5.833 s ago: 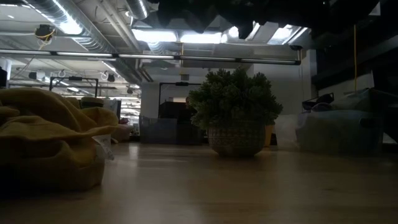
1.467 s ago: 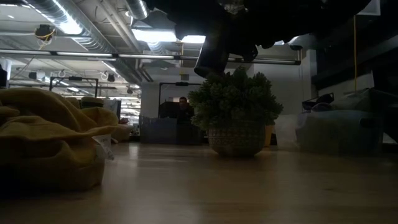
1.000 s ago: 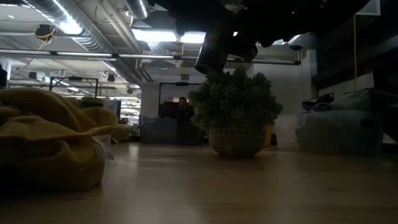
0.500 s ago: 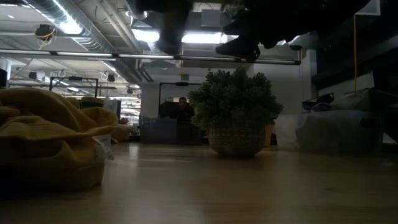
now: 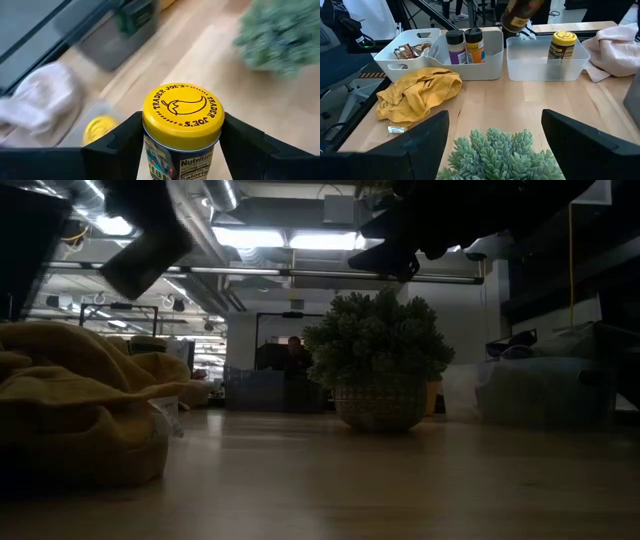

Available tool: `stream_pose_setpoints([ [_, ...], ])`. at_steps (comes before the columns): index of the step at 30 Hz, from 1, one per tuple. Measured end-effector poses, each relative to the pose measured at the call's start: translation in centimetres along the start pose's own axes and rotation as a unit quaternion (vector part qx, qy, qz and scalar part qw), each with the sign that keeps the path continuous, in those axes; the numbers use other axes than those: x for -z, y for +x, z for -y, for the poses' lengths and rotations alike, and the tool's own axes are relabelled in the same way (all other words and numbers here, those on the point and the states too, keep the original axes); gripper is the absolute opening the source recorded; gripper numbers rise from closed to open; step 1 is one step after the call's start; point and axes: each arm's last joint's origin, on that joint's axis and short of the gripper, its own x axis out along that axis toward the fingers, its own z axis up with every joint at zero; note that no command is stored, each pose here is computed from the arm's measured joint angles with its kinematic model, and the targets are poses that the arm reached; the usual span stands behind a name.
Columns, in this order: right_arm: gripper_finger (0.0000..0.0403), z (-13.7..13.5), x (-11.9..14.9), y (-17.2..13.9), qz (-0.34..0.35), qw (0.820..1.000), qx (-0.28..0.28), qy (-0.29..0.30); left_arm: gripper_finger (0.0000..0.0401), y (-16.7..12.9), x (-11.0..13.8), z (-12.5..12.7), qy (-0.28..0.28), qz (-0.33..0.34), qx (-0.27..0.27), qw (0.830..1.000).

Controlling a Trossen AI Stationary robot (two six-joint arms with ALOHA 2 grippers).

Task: Sort spices by type
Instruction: Put the yellow spice bottle into the transparent bin

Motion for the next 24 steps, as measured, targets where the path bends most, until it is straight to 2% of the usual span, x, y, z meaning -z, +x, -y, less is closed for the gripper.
stream_pose_setpoints([
  [9,0.0317,0.0,0.0,0.0,0.000,1.000,0.000,0.000,0.0213,1.8,3.2,-1.0,-0.029,-0.028,-0.067,0.997],
  [17,0.0317,0.0,0.0,0.0,0.000,1.000,0.000,0.000,0.0213,4.8,6.0,-1.7,-0.068,0.003,-0.151,0.986],
  [24,0.0317,0.0,0.0,0.0,0.000,1.000,0.001,0.000,0.0213,6.5,7.3,-1.5,-0.091,0.024,-0.151,0.984],
])
